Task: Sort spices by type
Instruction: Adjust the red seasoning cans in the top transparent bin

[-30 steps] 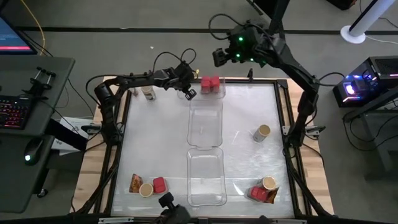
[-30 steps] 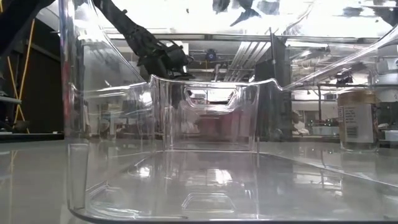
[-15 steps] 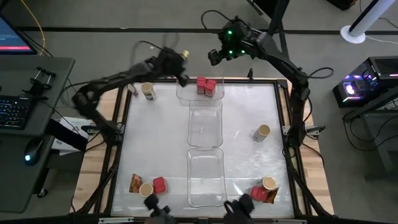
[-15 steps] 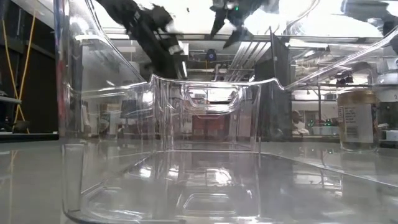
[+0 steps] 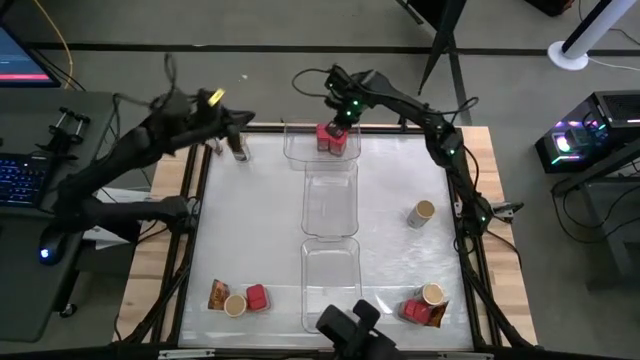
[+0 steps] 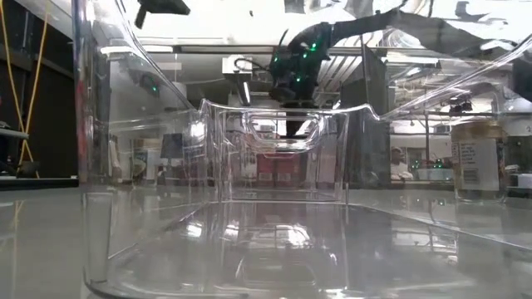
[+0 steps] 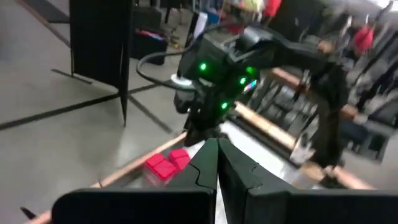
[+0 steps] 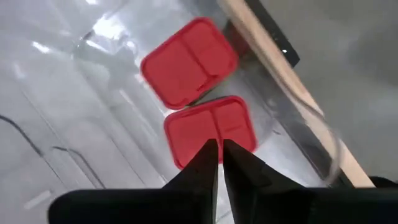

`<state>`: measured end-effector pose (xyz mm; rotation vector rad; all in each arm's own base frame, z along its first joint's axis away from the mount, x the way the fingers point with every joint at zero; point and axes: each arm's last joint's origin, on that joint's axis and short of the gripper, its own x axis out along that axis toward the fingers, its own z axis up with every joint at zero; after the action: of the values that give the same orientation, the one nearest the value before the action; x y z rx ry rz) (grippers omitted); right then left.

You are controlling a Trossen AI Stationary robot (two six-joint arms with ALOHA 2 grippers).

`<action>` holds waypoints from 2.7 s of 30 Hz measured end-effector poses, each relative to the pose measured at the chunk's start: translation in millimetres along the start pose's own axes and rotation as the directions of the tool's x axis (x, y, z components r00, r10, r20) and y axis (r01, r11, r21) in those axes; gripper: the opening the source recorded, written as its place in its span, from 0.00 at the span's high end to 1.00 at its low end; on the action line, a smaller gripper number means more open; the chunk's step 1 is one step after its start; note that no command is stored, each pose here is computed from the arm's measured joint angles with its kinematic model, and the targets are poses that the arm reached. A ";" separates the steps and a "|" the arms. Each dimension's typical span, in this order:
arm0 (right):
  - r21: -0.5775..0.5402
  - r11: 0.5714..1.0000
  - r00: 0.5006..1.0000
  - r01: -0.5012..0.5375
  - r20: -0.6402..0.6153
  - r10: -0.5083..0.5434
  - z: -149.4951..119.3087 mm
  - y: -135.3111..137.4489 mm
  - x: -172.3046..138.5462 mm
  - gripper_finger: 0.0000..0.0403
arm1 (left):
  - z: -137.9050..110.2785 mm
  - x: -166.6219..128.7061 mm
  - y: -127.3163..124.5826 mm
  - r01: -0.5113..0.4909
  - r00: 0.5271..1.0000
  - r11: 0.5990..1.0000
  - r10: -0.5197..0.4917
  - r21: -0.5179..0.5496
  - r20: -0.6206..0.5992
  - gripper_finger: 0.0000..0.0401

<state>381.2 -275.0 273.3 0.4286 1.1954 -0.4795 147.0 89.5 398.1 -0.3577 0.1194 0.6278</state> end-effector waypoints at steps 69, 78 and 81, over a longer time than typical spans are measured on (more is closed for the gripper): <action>-0.034 0.999 0.981 0.038 0.191 -0.031 29.6 44.8 71.0 1.00 | -32.2 -10.3 -0.8 0.058 0.994 0.983 -0.040 -0.173 0.101 1.00; -0.039 0.992 0.984 0.121 0.133 -0.115 22.8 49.9 72.1 1.00 | -32.3 -10.4 -0.9 0.062 0.994 0.982 -0.044 -0.180 0.100 1.00; -0.036 0.989 0.983 0.142 0.126 -0.136 22.1 48.7 72.1 1.00 | -32.3 -10.3 -0.9 0.061 0.994 0.982 -0.044 -0.180 0.099 1.00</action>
<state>446.7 -256.2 214.9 0.2742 1.1183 -0.5902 139.1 71.4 370.5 -0.5057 -0.0391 0.6039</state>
